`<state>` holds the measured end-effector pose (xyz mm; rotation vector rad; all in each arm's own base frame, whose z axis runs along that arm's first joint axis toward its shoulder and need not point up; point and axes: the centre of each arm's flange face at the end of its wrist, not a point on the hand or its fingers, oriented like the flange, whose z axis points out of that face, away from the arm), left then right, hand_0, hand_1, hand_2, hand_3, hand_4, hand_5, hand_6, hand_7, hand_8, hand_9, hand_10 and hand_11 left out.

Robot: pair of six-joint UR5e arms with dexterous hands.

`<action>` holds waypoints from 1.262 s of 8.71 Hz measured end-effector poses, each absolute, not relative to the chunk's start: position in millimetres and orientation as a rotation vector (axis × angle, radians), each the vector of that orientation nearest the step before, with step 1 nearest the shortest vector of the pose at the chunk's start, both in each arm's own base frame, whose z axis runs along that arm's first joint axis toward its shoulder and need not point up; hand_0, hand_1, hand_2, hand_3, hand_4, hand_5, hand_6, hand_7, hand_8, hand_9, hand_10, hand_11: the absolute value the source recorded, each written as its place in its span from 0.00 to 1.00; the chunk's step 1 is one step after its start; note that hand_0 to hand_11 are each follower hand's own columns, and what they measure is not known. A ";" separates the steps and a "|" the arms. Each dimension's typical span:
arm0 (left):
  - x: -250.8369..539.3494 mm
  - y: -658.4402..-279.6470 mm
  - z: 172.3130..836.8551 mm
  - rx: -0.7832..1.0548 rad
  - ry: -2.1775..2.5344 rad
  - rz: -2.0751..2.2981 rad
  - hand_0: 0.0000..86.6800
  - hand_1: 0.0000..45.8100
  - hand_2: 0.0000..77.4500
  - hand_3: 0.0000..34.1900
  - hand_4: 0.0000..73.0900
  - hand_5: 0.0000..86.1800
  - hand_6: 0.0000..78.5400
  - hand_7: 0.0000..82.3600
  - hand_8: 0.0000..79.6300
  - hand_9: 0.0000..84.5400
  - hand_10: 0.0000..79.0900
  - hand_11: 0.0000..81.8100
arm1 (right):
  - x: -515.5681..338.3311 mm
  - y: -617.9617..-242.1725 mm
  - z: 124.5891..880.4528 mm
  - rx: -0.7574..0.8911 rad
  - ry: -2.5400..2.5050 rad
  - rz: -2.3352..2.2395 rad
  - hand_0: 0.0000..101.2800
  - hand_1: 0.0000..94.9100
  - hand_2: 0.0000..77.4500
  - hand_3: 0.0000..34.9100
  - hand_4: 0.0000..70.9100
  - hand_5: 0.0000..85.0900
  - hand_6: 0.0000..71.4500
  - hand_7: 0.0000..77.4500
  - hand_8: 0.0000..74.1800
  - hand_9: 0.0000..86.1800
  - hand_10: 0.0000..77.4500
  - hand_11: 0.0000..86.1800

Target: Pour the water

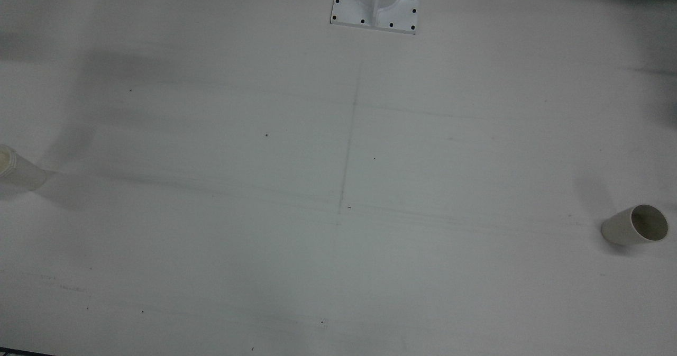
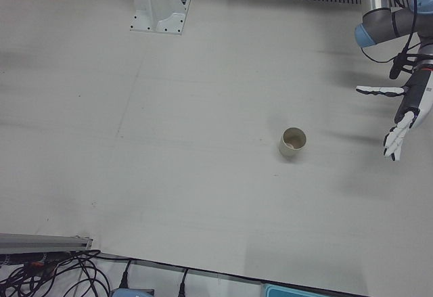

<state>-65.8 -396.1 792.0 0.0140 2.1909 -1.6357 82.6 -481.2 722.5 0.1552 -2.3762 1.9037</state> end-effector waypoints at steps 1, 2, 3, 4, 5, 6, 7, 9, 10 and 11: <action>-61.5 -393.8 815.2 0.055 2.155 -1.613 0.97 0.68 0.01 0.01 0.28 0.00 0.08 0.10 0.01 0.01 0.06 0.11 | 71.5 -482.7 722.3 0.137 -2.365 1.891 0.56 0.27 0.11 0.45 0.01 0.06 0.02 0.08 0.01 0.01 0.00 0.01; -51.8 -396.3 826.9 0.079 2.125 -1.577 0.97 0.68 0.01 0.01 0.28 0.00 0.08 0.10 0.01 0.01 0.06 0.11 | 62.9 -484.3 720.4 0.121 -2.360 1.878 0.56 0.25 0.11 0.45 0.01 0.08 0.02 0.08 0.01 0.01 0.00 0.01; -40.3 -401.4 830.0 0.091 2.105 -1.536 0.92 0.52 0.01 0.01 0.30 0.00 0.08 0.10 0.01 0.01 0.04 0.11 | 57.9 -485.5 717.7 0.111 -2.361 1.867 0.56 0.24 0.11 0.48 0.01 0.08 0.02 0.08 0.00 0.01 0.00 0.01; -27.3 -407.4 829.4 0.098 2.088 -1.494 0.71 0.36 0.01 0.01 0.30 0.00 0.07 0.07 0.01 0.01 0.01 0.03 | 54.9 -486.4 715.3 0.103 -2.363 1.859 0.56 0.25 0.09 0.48 0.01 0.08 0.02 0.11 0.01 0.01 0.00 0.01; -13.5 -414.2 827.4 0.101 2.069 -1.459 0.71 0.36 0.01 0.01 0.30 0.00 0.07 0.07 0.01 0.01 0.01 0.03 | 52.9 -486.9 714.1 0.097 -2.363 1.853 0.56 0.25 0.09 0.48 0.01 0.08 0.02 0.11 0.01 0.01 0.00 0.01; -2.3 -418.9 825.7 0.106 2.053 -1.433 0.63 0.23 0.01 0.01 0.30 0.00 0.03 0.04 0.01 0.01 0.01 0.02 | 51.5 -487.1 713.7 0.093 -2.362 1.850 0.56 0.25 0.09 0.53 0.01 0.08 0.02 0.10 0.00 0.01 0.00 0.01; 5.0 -424.1 823.5 0.111 2.043 -1.418 0.54 0.04 0.02 0.01 0.30 0.00 0.03 0.04 0.01 0.01 0.01 0.02 | 50.6 -487.1 713.6 0.091 -2.360 1.849 0.56 0.25 0.09 0.52 0.01 0.08 0.02 0.10 0.01 0.01 0.00 0.01; 20.4 -437.2 816.7 0.106 2.043 -1.396 0.53 0.04 0.02 0.01 0.28 0.00 0.03 0.04 0.01 0.01 0.01 0.01 | 47.6 -487.6 713.1 0.085 -2.359 1.846 0.56 0.25 0.09 0.54 0.01 0.08 0.02 0.10 0.00 0.01 0.00 0.01; 30.8 -442.9 813.3 0.102 2.051 -1.391 0.56 0.06 0.02 0.01 0.27 0.00 0.03 0.04 0.00 0.01 0.01 0.01 | 46.8 -487.7 713.1 0.084 -2.360 1.846 0.56 0.25 0.09 0.55 0.01 0.08 0.02 0.10 0.00 0.01 0.00 0.01; 44.6 -446.2 811.2 0.094 2.060 -1.391 0.56 0.50 0.02 0.01 0.27 0.00 0.03 0.04 0.00 0.01 0.01 0.01 | 46.6 -487.6 713.7 0.083 -2.360 1.848 0.56 0.25 0.09 0.55 0.01 0.08 0.02 0.10 0.01 0.01 0.00 0.01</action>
